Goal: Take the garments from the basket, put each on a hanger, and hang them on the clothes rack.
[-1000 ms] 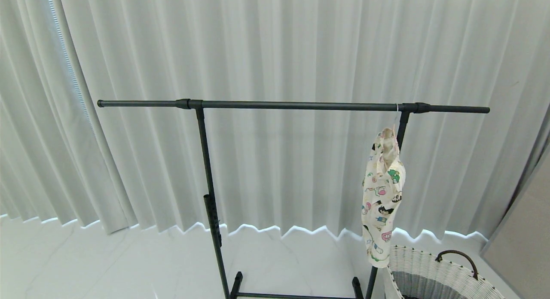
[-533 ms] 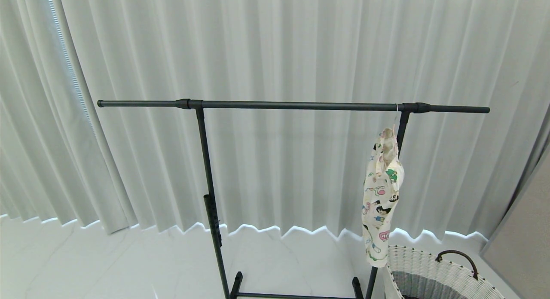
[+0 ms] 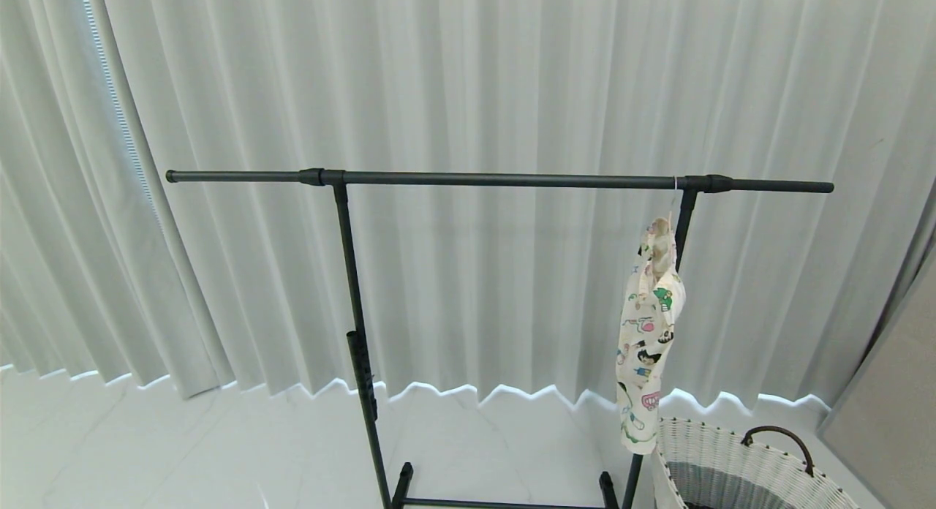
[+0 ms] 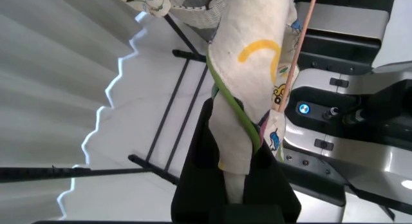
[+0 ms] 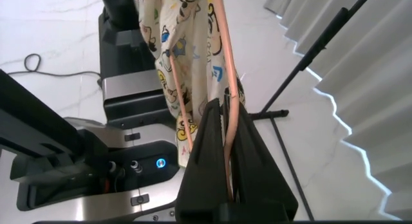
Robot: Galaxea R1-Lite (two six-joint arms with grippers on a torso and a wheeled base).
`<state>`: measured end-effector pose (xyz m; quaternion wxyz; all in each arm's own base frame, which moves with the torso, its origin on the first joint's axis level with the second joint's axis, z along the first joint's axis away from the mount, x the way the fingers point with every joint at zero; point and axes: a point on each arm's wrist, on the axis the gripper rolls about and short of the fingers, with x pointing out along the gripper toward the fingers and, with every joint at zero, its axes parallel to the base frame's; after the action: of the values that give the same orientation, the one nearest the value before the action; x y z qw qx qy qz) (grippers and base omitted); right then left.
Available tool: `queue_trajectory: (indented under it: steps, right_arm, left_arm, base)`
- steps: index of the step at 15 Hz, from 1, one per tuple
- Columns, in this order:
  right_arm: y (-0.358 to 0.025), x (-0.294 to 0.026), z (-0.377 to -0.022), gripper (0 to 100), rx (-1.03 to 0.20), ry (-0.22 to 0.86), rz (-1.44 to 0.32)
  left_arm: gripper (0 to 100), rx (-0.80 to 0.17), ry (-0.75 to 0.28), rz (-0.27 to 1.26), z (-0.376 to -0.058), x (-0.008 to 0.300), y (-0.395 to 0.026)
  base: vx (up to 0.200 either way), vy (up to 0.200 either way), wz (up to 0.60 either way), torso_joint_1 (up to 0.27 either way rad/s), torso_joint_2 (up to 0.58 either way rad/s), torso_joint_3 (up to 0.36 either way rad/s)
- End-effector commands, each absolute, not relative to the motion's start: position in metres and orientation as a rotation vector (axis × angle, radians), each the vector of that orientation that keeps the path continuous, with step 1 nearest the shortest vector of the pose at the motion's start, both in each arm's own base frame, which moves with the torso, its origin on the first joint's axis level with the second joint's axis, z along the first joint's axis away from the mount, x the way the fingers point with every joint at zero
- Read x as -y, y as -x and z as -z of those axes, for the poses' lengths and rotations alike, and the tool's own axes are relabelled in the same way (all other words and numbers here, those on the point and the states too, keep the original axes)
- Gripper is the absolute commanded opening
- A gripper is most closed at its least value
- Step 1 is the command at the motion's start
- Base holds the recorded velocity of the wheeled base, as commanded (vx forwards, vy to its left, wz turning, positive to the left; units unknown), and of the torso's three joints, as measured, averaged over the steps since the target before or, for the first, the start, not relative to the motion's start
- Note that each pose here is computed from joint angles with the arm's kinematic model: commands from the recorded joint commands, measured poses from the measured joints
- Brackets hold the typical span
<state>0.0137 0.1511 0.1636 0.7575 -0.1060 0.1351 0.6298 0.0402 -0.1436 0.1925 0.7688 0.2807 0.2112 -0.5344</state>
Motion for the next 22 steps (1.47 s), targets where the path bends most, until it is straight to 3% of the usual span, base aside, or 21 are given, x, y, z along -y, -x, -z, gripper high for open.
queue_trajectory:
  steps: [1,2,7,10,15,22]
  right_arm:
    - [-0.014,-0.152,-0.164,0,-0.294,0.231,-1.372]
    - [-0.014,-0.152,-0.164,100,-0.293,0.233,-1.37]
    - [-0.017,-0.15,-0.163,100,-0.286,0.247,-1.277]
    - [-0.031,-0.148,-0.16,100,-0.304,0.245,-1.176]
    - [-0.071,-0.154,-0.156,100,-0.364,0.226,-0.941]
    - [-0.116,-0.246,-0.174,100,-0.388,0.069,-0.868]
  left_arm:
    - [0,-0.459,-0.607,1.145,-0.192,0.143,-0.041]
    - [0,-0.459,-0.613,1.116,-0.192,0.142,-0.043]
    - [0,-0.373,-0.755,0.897,-0.187,0.132,-0.046]
    - [0,-0.359,-0.762,0.794,-0.188,0.122,-0.051]
    - [0,-0.334,-0.657,0.58,-0.215,0.114,-0.072]
    - [0,-0.229,-0.474,0.499,-0.253,0.123,-0.089]
  base:
    - [0.0,0.0,0.0,0.0,0.0,0.0]
    - [0.0,0.0,0.0,0.0,0.0,0.0]
    - [0.0,0.0,0.0,0.0,0.0,0.0]
    - [0.0,0.0,0.0,0.0,0.0,0.0]
    - [0.0,0.0,0.0,0.0,0.0,0.0]
    - [0.0,0.0,0.0,0.0,0.0,0.0]
